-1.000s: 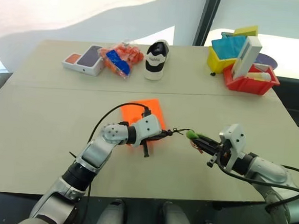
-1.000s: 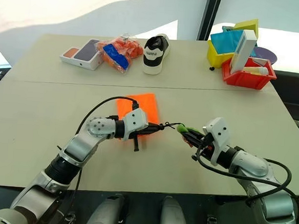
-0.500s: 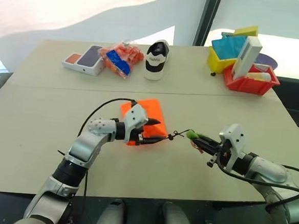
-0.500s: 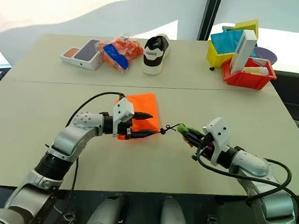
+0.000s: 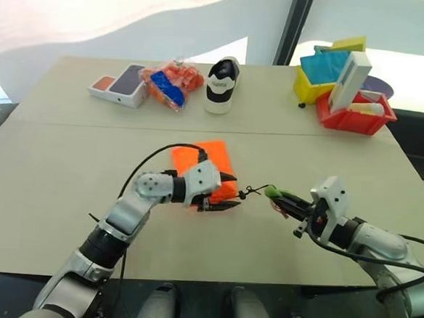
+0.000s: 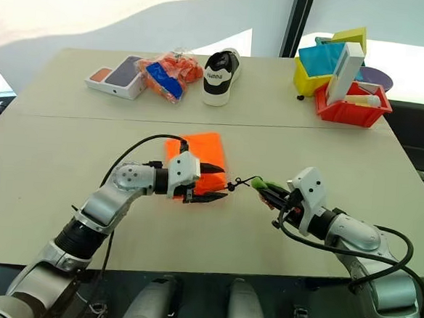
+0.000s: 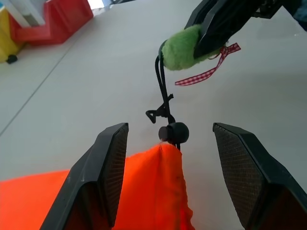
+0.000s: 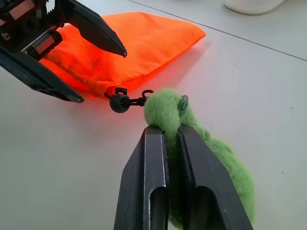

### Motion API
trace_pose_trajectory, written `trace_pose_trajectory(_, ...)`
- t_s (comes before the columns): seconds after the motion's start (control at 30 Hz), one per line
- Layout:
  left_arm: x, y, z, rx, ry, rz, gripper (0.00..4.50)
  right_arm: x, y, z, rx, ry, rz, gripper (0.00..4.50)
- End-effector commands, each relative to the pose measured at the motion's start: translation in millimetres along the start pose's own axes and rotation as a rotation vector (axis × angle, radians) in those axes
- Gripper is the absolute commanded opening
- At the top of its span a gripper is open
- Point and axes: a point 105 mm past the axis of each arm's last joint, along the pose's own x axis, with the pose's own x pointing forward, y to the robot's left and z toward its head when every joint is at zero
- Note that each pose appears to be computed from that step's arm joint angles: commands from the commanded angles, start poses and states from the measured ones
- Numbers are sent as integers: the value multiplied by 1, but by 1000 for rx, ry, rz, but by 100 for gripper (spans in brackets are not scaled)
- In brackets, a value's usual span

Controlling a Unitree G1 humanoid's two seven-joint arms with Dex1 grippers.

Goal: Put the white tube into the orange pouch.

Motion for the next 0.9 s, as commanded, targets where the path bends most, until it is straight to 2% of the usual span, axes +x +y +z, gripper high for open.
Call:
trace_pose_trajectory(0.03,2,0,8,75,-54,40,299,-7,-4,18,57,-103,-20,0)
trace_pose_trajectory(0.37,-5,5,0,-49,-110,91,299,-18,-1,6,212,-115,-2,0)
trace_pose_trajectory(0.57,-3,9,5,-143,-168,82,299,-22,2,-4,247,-108,-8,0)
trace_pose_trajectory(0.73,-2,6,5,-109,-159,43,299,-22,4,-4,262,-130,-11,0)
trace_pose_trajectory(0.9,2,5,3,48,-129,17,299,-22,4,-4,266,-136,-13,0)
